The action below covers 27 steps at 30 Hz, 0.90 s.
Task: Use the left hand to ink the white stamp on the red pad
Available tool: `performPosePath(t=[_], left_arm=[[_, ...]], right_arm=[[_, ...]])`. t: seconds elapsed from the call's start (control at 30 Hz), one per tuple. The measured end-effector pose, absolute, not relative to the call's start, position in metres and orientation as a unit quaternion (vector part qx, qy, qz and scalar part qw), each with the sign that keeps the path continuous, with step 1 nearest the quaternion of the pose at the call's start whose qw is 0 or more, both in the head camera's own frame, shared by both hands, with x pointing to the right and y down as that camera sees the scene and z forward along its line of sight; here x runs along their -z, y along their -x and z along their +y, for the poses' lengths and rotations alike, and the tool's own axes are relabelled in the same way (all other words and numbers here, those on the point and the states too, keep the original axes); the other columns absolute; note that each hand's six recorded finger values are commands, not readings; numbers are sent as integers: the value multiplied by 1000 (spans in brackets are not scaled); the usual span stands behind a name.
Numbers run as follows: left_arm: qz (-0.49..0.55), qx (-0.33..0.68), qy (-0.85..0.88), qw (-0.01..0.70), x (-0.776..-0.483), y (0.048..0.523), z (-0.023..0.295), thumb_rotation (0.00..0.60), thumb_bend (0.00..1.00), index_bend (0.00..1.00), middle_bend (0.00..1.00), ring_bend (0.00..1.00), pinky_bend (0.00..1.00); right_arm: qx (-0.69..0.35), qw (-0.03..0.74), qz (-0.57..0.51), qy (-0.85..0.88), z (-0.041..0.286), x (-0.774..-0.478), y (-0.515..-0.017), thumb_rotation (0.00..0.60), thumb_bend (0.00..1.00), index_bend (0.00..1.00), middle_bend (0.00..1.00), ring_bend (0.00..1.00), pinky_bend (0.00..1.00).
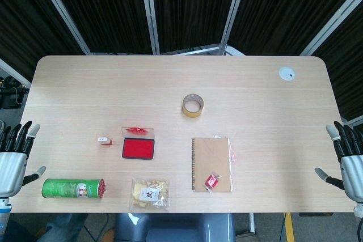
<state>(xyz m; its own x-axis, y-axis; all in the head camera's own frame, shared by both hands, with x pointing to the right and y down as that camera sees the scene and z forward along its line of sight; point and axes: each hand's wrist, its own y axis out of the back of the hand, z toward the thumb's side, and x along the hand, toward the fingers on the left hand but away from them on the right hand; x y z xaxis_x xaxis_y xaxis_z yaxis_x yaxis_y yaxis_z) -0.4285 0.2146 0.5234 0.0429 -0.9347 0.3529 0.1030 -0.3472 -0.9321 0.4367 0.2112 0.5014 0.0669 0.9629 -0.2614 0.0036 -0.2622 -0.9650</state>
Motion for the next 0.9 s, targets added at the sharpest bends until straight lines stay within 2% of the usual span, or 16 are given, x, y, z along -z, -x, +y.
performPosePath(t=[0.17, 0.23, 0.3, 0.4, 0.53, 0.67, 0.9], left_arm=[[363, 589, 572, 441, -526, 429, 215, 600, 0, 0, 0, 3, 11], [361, 589, 574, 439, -527, 429, 215, 600, 0, 0, 0, 122, 174], [360, 588, 575, 440, -529, 429, 214, 600, 0, 0, 0, 402, 463], [360, 583, 578, 443, -534, 428, 210, 600, 0, 0, 0, 606, 633], [361, 585, 589, 424, -555, 427, 202, 600, 0, 59, 0, 721, 749], [368, 590, 597, 399, -588, 422, 186, 600, 0, 124, 10, 829, 854], [362, 604, 620, 345, -650, 401, 166, 600, 26, 217, 156, 881, 904]], right_arm=[[-545, 440, -414, 582, 211, -502, -437, 600, 0, 0, 0, 0, 0], [-546, 439, -414, 581, 211, -502, -437, 600, 0, 0, 0, 0, 0], [-546, 438, -414, 581, 211, -502, -437, 600, 0, 0, 0, 0, 0], [-546, 435, -416, 583, 210, -502, -437, 600, 0, 0, 0, 0, 0], [-550, 430, -411, 586, 210, -506, -437, 600, 0, 0, 0, 0, 0], [-562, 422, -406, 584, 209, -512, -443, 600, 0, 0, 0, 0, 0], [-571, 417, -400, 583, 209, -518, -445, 600, 0, 0, 0, 0, 0]])
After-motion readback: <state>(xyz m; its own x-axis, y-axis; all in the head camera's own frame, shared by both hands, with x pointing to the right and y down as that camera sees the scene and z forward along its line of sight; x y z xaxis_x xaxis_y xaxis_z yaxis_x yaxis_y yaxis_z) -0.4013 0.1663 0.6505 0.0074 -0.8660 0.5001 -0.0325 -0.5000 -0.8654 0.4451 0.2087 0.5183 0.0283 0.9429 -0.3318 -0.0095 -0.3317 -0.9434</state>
